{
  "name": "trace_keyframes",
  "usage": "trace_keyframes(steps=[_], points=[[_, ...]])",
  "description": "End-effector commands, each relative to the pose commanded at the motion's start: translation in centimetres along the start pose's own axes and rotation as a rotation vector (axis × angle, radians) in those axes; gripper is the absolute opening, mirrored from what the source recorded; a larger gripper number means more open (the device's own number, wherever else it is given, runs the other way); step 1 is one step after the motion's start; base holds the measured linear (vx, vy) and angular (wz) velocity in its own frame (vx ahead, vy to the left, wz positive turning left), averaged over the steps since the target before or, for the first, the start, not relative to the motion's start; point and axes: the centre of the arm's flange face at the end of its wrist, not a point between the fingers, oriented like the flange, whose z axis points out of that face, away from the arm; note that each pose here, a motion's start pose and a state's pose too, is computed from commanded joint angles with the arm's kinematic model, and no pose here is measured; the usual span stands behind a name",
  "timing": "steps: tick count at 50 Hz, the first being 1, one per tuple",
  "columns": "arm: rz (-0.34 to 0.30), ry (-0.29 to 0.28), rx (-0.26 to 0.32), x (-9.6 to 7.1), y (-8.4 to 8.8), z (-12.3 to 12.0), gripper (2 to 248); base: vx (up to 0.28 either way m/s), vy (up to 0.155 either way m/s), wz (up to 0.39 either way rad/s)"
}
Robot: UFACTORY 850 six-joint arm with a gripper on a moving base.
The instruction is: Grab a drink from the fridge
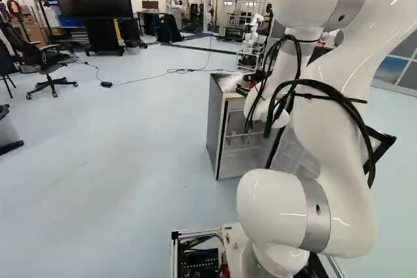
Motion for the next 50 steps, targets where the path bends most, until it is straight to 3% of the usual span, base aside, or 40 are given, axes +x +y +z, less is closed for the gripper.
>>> trace_keyframes(steps=[3,4,35,50], points=[[0.0,0.001,0.0,0.1,0.0,0.0,227,0.0,0.0,0.0],[-0.001,0.002,-0.001,0.1,0.0,0.0,247,0.0,0.0,0.0],[-0.011,0.028,-0.075,3.1,2.5,-4.8,247,0.0,0.0,0.0],[-0.021,0.048,-0.129,4.4,4.5,-6.4,247,0.0,0.0,0.0]])
